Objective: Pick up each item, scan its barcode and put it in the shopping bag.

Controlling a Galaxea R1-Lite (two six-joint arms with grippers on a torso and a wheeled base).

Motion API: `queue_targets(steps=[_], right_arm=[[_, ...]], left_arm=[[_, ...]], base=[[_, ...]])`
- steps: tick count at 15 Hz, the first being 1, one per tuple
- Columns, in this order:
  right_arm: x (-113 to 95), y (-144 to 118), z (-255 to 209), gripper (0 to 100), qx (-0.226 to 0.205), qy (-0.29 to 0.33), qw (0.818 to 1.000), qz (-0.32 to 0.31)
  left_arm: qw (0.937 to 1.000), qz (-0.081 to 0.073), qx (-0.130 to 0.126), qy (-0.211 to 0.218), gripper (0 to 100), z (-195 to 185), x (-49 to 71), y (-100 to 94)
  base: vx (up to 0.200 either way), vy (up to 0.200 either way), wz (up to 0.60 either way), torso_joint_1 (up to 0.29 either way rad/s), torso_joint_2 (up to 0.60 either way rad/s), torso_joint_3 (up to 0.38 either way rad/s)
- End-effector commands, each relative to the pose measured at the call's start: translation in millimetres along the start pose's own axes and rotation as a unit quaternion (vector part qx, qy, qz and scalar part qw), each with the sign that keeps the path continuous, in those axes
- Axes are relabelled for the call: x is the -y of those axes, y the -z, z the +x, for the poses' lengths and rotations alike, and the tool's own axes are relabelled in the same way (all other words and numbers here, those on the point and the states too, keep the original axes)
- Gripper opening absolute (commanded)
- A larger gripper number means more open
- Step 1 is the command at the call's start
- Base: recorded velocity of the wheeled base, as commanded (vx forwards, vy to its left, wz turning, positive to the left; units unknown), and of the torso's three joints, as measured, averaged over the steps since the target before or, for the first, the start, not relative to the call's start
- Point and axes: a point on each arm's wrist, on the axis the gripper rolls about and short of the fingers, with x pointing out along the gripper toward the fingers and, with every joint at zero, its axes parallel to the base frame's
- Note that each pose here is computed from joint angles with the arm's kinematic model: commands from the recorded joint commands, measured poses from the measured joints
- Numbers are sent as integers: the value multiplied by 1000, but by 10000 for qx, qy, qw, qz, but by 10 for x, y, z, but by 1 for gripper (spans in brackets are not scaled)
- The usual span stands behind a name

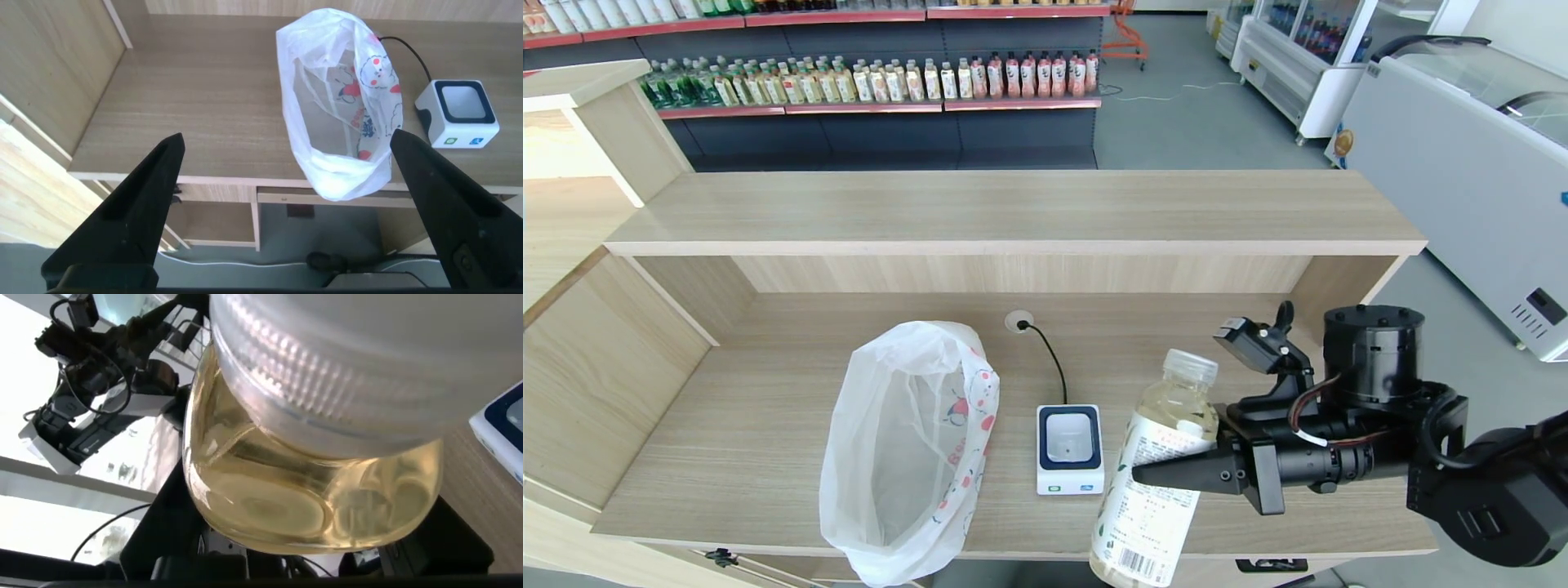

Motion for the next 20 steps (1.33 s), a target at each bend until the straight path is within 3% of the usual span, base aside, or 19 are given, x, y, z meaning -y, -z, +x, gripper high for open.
queue_targets(steps=[1, 3, 6, 7, 10, 15, 16, 17, 20], right_arm=[[-5, 7, -10, 0, 2, 16, 10000, -2], [-52, 22, -66, 0, 47, 162, 9998, -110], [-51, 47, -278, 0, 189, 1419, 9823, -1212], [-60, -7, -393, 0, 198, 2171, 9530, -2105], [-112, -142, -598, 0, 212, 3318, 8558, -3963], [-241, -119, -664, 0, -485, 3378, 7385, -5815], [-224, -130, -774, 0, -860, 3470, 6773, -6431], [-248, -124, -865, 0, -1025, 3541, 6524, -6622], [-354, -116, -1012, 0, -1357, 3633, 6244, -6781]], left_arm=[[10000, -2, 0, -2, 100, 0, 0, 1], [10000, -2, 0, -2, 100, 0, 0, 1], [10000, -2, 0, -2, 100, 0, 0, 1], [10000, -2, 0, -2, 100, 0, 0, 1], [10000, -2, 0, -2, 100, 0, 0, 1], [10000, -2, 0, -2, 100, 0, 0, 1], [10000, -2, 0, -2, 100, 0, 0, 1], [10000, -2, 0, -2, 100, 0, 0, 1], [10000, -2, 0, -2, 100, 0, 0, 1]], base=[[0, 0, 0, 0, 0, 0], [0, 0, 0, 0, 0, 0], [0, 0, 0, 0, 0, 0], [0, 0, 0, 0, 0, 0], [0, 0, 0, 0, 0, 0], [0, 0, 0, 0, 0, 0], [0, 0, 0, 0, 0, 0], [0, 0, 0, 0, 0, 0], [0, 0, 0, 0, 0, 0]])
